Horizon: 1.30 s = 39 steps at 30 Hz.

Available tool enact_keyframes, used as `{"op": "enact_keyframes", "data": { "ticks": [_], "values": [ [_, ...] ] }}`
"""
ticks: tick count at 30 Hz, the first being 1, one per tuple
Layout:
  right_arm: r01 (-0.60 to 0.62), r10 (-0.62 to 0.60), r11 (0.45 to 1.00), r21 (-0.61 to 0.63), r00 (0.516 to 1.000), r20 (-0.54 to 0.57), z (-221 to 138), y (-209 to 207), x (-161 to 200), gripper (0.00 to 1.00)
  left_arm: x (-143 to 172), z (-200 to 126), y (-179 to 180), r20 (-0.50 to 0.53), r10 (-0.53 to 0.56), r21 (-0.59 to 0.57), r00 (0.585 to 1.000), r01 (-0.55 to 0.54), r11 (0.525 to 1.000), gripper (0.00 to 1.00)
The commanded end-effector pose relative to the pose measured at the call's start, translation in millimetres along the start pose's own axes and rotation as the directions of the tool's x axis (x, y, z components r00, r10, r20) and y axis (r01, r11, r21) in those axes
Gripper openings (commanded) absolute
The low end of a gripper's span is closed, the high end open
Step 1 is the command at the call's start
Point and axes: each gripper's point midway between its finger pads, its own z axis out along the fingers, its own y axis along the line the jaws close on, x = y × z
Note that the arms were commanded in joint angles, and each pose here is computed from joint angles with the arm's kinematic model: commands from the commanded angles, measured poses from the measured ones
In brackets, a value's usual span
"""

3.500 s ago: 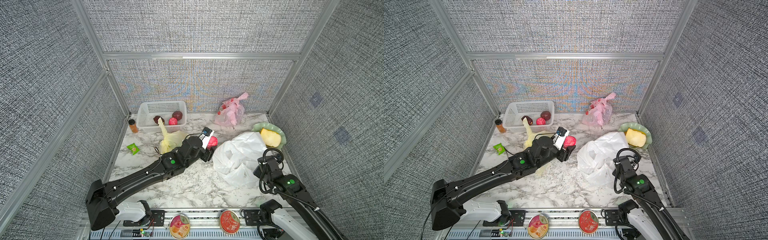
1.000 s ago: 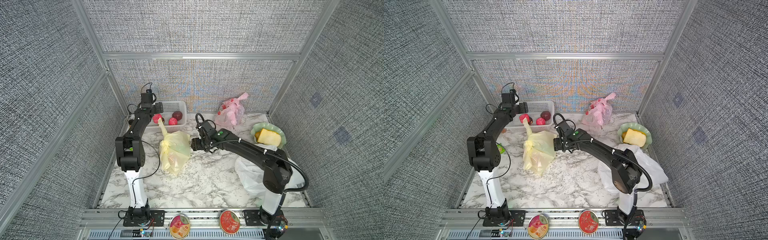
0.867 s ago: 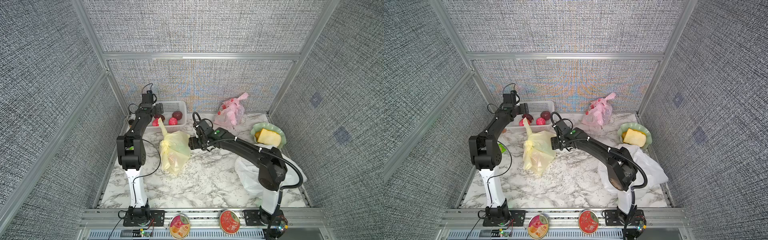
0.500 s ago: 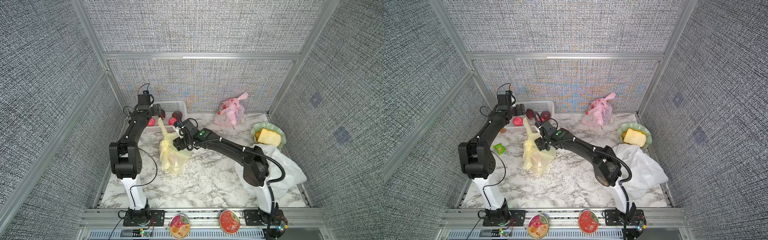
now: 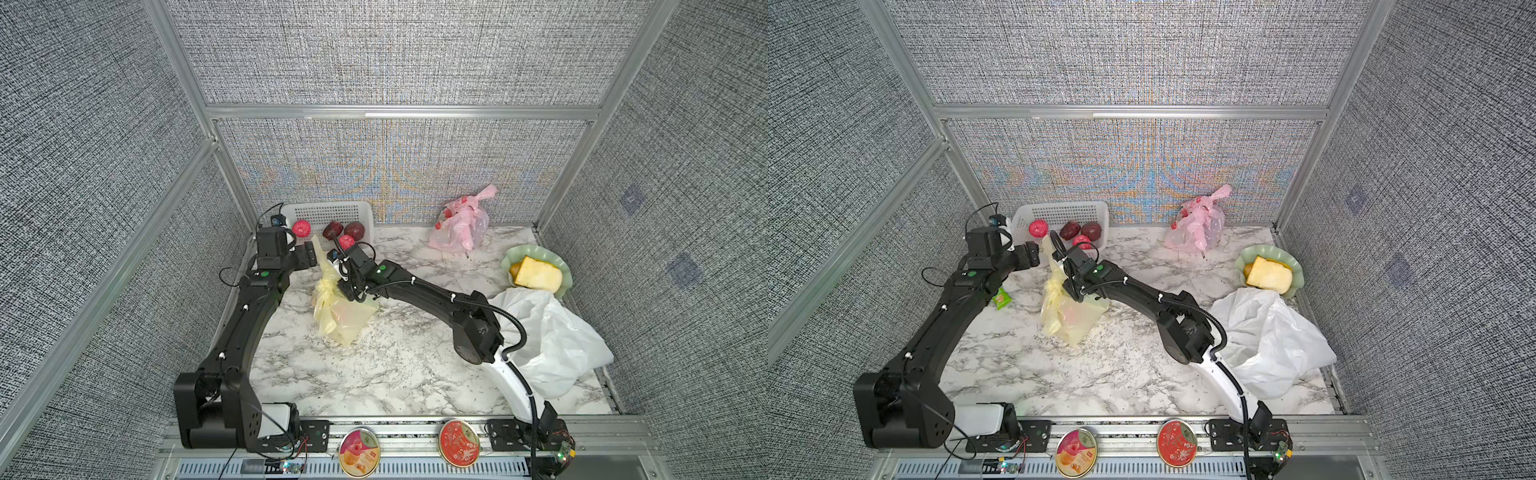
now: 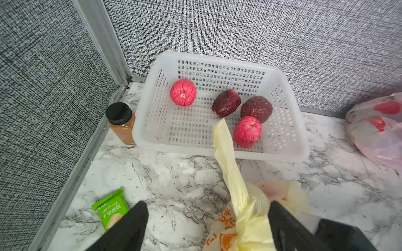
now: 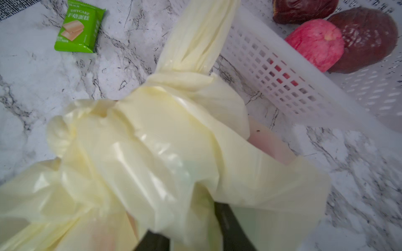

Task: Untie the knot of a plastic bag & take out the apple
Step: Move the plastic bag to the center of the board.

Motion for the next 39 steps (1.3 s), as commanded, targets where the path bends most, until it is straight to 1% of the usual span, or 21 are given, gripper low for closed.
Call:
{"op": "enact_keyframes", "data": {
  "ticks": [1, 2, 4, 6, 8, 11, 13, 16, 18, 19, 20, 23, 24, 25, 27, 28, 29, 32, 34, 37, 39],
  "values": [
    [-0.013, 0.011, 0.999, 0.036, 0.998, 0.064, -26, -9, -9, 0.04, 14, -14, -7, -0.024, -0.033, 0.055, 0.999, 0.034, 0.998, 0.88],
    [-0.02, 0.016, 0.999, 0.046, 0.996, 0.084, -33, -11, -9, 0.0, 19, -18, -11, -0.034, -0.041, 0.077, 0.999, 0.044, 0.996, 0.87],
    [-0.057, 0.046, 0.995, 0.083, 0.991, 0.126, -53, -21, -8, 0.0, 35, -27, -20, -0.064, -0.054, 0.141, 0.997, 0.062, 0.988, 0.85],
    [-0.097, 0.078, 0.989, 0.114, 0.984, 0.162, -70, -29, -4, 0.0, 51, -35, -36, -0.081, -0.033, 0.247, 0.996, 0.053, 0.968, 0.84],
    [-0.148, 0.123, 0.98, 0.13, 0.975, 0.184, -84, -36, 6, 0.0, 67, -44, -53, -0.108, -0.041, 0.36, 0.993, 0.077, 0.93, 0.83],
    [-0.21, 0.186, 0.971, 0.114, 0.964, 0.19, -98, -38, 24, 0.0, 97, -58, -83, -0.178, -0.06, 0.53, 0.982, 0.147, 0.835, 0.79],
    [-0.232, 0.213, 0.968, 0.1, 0.962, 0.173, -99, -36, 40, 0.0, 116, -66, -100, -0.207, -0.041, 0.593, 0.978, 0.158, 0.79, 0.78],
    [-0.265, 0.249, 0.959, 0.101, 0.957, 0.147, -99, -35, 62, 0.0, 137, -74, -123, -0.208, 0.01, 0.666, 0.978, 0.134, 0.734, 0.76],
    [-0.281, 0.267, 0.954, 0.108, 0.956, 0.124, -98, -36, 75, 0.0, 148, -78, -135, -0.221, 0.014, 0.716, 0.975, 0.153, 0.681, 0.75],
    [-0.287, 0.274, 0.952, 0.109, 0.955, 0.116, -98, -35, 80, 0.0, 153, -78, -139, -0.233, 0.008, 0.729, 0.972, 0.169, 0.663, 0.74],
    [-0.291, 0.279, 0.95, 0.11, 0.954, 0.108, -98, -35, 84, 0.0, 158, -76, -138, -0.241, 0.003, 0.726, 0.971, 0.178, 0.664, 0.73],
    [-0.299, 0.289, 0.948, 0.113, 0.953, 0.095, -105, -35, 93, 0.0, 168, -63, -129, -0.235, -0.008, 0.681, 0.972, 0.171, 0.712, 0.72],
    [-0.301, 0.291, 0.947, 0.112, 0.952, 0.098, -109, -36, 94, 0.03, 170, -59, -126, -0.224, -0.008, 0.668, 0.975, 0.16, 0.727, 0.71],
    [-0.301, 0.291, 0.947, 0.113, 0.952, 0.097, -111, -36, 95, 0.1, 171, -54, -122, -0.217, -0.009, 0.65, 0.976, 0.152, 0.744, 0.72],
    [-0.297, 0.287, 0.947, 0.122, 0.953, 0.094, -116, -37, 98, 0.37, 172, -43, -117, -0.199, -0.01, 0.623, 0.98, 0.134, 0.771, 0.72],
    [-0.296, 0.286, 0.946, 0.133, 0.954, 0.092, -119, -39, 99, 0.44, 171, -40, -117, -0.194, -0.013, 0.62, 0.981, 0.133, 0.773, 0.72],
    [-0.293, 0.284, 0.944, 0.15, 0.955, 0.081, -121, -42, 102, 0.5, 169, -38, -120, -0.19, -0.016, 0.631, 0.982, 0.135, 0.764, 0.72],
    [-0.282, 0.273, 0.943, 0.176, 0.959, 0.075, -130, -47, 99, 0.6, 160, -37, -132, -0.193, -0.033, 0.677, 0.981, 0.157, 0.719, 0.7],
    [-0.274, 0.264, 0.952, 0.139, 0.961, 0.088, -136, -47, 87, 0.65, 156, -40, -143, -0.189, -0.007, 0.711, 0.982, 0.142, 0.689, 0.64],
    [-0.226, 0.223, 0.974, 0.026, 0.971, 0.081, -140, -42, 63, 0.66, 160, -43, -159, -0.199, 0.082, 0.742, 0.977, 0.096, 0.663, 0.5],
    [-0.17, 0.172, 0.985, -0.031, 0.983, 0.061, -135, -37, 54, 0.66, 166, -43, -166, -0.224, 0.129, 0.748, 0.966, 0.085, 0.658, 0.35]
  ]
}}
